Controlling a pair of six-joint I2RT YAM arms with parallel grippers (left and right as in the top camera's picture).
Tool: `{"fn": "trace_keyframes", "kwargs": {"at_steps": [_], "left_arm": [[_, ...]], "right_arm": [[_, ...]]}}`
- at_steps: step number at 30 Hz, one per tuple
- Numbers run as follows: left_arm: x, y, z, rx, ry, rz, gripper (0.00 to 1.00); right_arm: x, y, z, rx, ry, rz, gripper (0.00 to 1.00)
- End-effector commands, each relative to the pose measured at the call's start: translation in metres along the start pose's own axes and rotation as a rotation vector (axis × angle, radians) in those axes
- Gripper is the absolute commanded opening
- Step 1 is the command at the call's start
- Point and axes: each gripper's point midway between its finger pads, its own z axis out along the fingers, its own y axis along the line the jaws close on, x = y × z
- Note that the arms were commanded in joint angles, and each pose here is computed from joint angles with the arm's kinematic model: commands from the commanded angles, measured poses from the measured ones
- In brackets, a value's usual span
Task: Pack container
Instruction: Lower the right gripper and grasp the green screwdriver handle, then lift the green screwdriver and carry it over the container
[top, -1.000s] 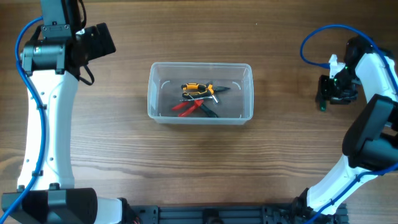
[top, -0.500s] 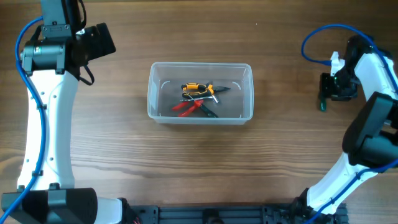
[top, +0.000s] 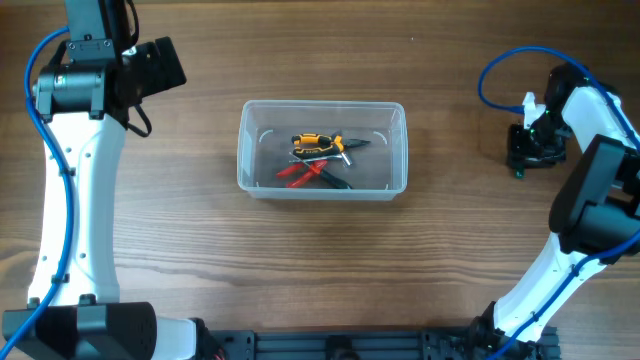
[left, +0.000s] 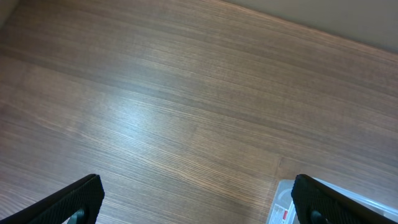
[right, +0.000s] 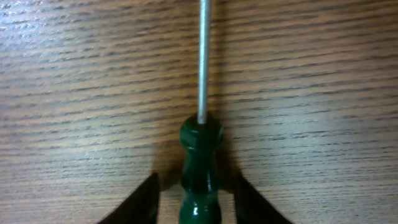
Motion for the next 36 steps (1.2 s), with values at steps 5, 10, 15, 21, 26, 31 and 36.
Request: {"fn": "trace_keyframes", "kwargs": {"at_steps": [5,10,15,21,26,31,36], "left_arm": [[-0.003,0.001,-0.005,0.004,-0.012,-0.025,1.00],[-0.003,0.001,-0.005,0.004,-0.013,-0.025,1.00],[-0.003,0.001,-0.005,0.004,-0.013,-0.025,1.00],[-0.003,0.001,-0.005,0.004,-0.013,-0.025,1.00],[-0.003,0.001,-0.005,0.004,-0.013,-0.025,1.00],[-0.003,0.001,-0.005,0.004,-0.013,-0.025,1.00],[-0.003,0.001,-0.005,0.004,-0.013,-0.025,1.00]], "right_arm": [[0.006,0.001,0.022,-0.024,0.053,-0.003,0.17],[0.011,0.008,0.021,-0.059,0.069,-0.001,0.10],[0.002,0.018,0.008,-0.126,0.028,-0.001,0.05],[-0.032,0.031,-0.051,-0.206,-0.151,-0.016,0.06],[-0.065,0.062,-0.144,-0.358,-0.417,-0.110,0.06],[-0.068,0.098,-0.229,-0.401,-0.629,-0.278,0.05],[-0.044,0.155,-0.287,-0.390,-0.769,-0.523,0.05]]}}
